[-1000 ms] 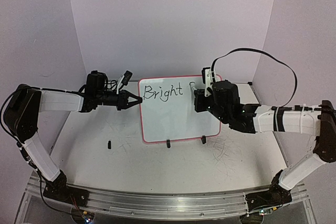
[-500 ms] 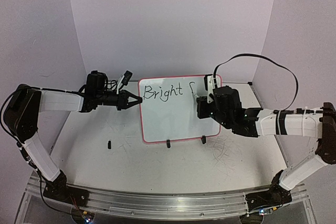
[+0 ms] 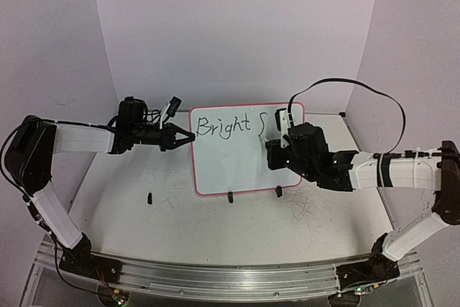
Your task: Write a sentence on the whiteboard
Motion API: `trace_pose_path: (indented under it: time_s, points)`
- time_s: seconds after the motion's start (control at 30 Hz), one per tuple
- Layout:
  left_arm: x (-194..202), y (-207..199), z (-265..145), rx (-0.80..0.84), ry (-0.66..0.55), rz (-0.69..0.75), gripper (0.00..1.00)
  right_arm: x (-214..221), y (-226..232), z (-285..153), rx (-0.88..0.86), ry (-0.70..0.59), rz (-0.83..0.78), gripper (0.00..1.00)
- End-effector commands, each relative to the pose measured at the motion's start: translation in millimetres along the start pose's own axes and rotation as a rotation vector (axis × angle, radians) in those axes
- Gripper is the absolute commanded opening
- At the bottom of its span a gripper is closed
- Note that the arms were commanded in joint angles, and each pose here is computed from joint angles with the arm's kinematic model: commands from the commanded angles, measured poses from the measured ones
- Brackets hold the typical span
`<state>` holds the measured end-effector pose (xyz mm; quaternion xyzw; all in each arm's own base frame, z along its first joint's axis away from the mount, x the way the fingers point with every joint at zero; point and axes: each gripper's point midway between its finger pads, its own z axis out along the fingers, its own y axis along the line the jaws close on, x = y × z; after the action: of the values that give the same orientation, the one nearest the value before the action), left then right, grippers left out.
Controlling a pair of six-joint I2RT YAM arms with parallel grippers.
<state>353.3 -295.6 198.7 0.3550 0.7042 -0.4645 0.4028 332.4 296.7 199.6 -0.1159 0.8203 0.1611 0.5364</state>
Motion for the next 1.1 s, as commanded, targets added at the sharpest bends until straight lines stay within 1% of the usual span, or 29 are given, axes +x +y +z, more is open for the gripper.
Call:
trace_pose_path:
  time_s: [0.0,0.2,0.6,0.8,1.07]
  points:
    - [-32.2,-6.8,-9.8,-0.026,-0.081,0.141,0.0,-51.3,7.0,-20.2,-0.035,-0.142,0.05,0.0]
    - [-33.5,-7.8,-10.4,-0.025,-0.083,0.143,0.0,-60.9,10.8,-11.8,-0.024,-0.156,0.026,0.0]
    - [-33.2,-7.3,-10.5,-0.028,-0.083,0.143,0.0,-57.0,2.7,4.5,0.016,-0.144,0.036,0.0]
    - [-32.9,-7.1,-10.5,-0.029,-0.082,0.143,0.0,-52.0,-12.4,4.1,0.099,-0.131,0.047,0.0]
    - [-32.7,-7.5,-10.6,-0.029,-0.082,0.143,0.0,-53.8,-24.7,-1.9,0.159,-0.139,0.061,0.0]
